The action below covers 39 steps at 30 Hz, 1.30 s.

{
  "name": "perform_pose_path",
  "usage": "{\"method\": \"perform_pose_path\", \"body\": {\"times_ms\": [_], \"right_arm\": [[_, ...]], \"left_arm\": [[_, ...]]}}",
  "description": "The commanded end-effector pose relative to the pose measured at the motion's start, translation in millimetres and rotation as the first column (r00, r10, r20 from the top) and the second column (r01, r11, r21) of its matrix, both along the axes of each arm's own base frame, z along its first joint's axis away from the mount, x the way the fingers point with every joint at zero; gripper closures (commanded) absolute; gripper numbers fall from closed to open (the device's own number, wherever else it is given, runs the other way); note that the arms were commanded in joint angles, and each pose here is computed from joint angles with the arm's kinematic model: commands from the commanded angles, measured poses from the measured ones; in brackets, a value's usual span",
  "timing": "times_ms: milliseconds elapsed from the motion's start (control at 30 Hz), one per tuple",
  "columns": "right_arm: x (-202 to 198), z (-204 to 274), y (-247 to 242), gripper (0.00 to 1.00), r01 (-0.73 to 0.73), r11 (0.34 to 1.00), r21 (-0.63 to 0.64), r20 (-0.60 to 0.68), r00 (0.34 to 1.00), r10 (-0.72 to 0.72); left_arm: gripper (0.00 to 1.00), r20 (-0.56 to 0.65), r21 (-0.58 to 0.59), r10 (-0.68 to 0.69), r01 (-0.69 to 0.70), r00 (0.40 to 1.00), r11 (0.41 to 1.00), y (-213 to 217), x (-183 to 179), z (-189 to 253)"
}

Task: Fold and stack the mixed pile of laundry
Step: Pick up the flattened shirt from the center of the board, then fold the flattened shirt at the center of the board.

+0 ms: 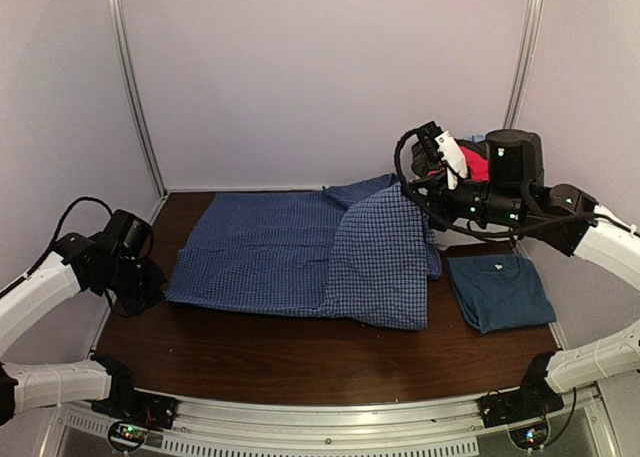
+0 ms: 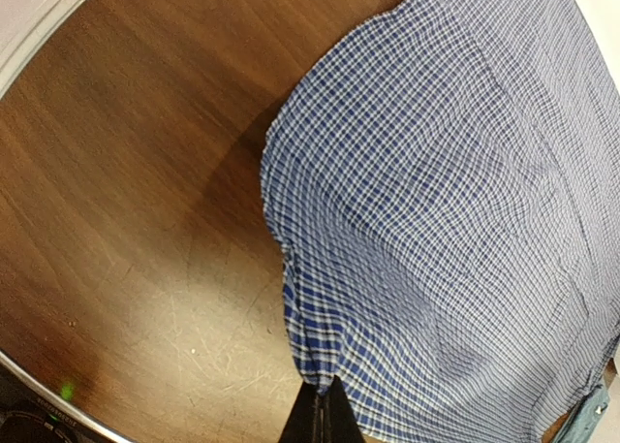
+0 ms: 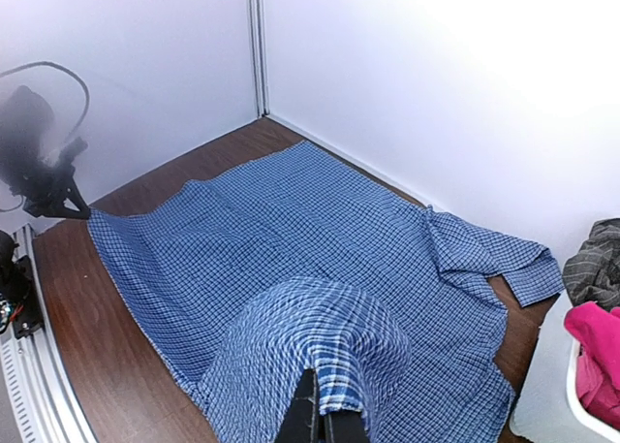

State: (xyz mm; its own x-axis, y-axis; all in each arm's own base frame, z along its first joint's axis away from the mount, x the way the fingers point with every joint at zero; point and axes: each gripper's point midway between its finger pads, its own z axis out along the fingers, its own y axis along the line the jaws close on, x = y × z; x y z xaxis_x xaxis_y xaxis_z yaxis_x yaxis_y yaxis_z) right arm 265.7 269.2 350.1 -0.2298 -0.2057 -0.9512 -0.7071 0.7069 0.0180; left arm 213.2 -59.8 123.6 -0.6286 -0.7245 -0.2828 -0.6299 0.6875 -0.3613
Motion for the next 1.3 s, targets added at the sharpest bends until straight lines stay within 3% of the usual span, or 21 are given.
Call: {"method": "perform_pose_path", "body": {"times_ms": [0, 267, 533, 1000, 1267], "right_arm": [[25, 19, 2, 1.0, 0.044, 0.996, -0.082, 0.157, 0.987, -0.031], [77, 56, 1, 1.0, 0.063, 0.997, -0.034, 0.31, 0.949, -0.05], [126, 39, 14, 1.0, -0.001, 0.998, -0.067, 0.331, 0.943, 0.023], [191, 0, 36, 1.0, -0.026, 0.989, -0.144, 0.395, 0.915, 0.082], [209, -33, 53, 1.0, -0.073, 0.982, -0.173, 0.315, 0.941, 0.126]], "left_arm": [[1.0, 0.084, 0.081, 0.019, -0.026, 0.996, 0.996, 13, 31, 28], [1.0, 0.171, 0.088, 0.018, -0.034, 0.985, 0.996, 21, 98, 46], [1.0, 0.145, 0.079, 0.007, -0.019, 0.989, 0.997, 21, 146, 23], [1.0, 0.076, 0.088, -0.004, -0.002, 0.997, 0.996, 21, 186, -30], [0.93, 0.023, 0.082, -0.057, 0.055, 0.998, 0.995, 15, 206, -59]]}}
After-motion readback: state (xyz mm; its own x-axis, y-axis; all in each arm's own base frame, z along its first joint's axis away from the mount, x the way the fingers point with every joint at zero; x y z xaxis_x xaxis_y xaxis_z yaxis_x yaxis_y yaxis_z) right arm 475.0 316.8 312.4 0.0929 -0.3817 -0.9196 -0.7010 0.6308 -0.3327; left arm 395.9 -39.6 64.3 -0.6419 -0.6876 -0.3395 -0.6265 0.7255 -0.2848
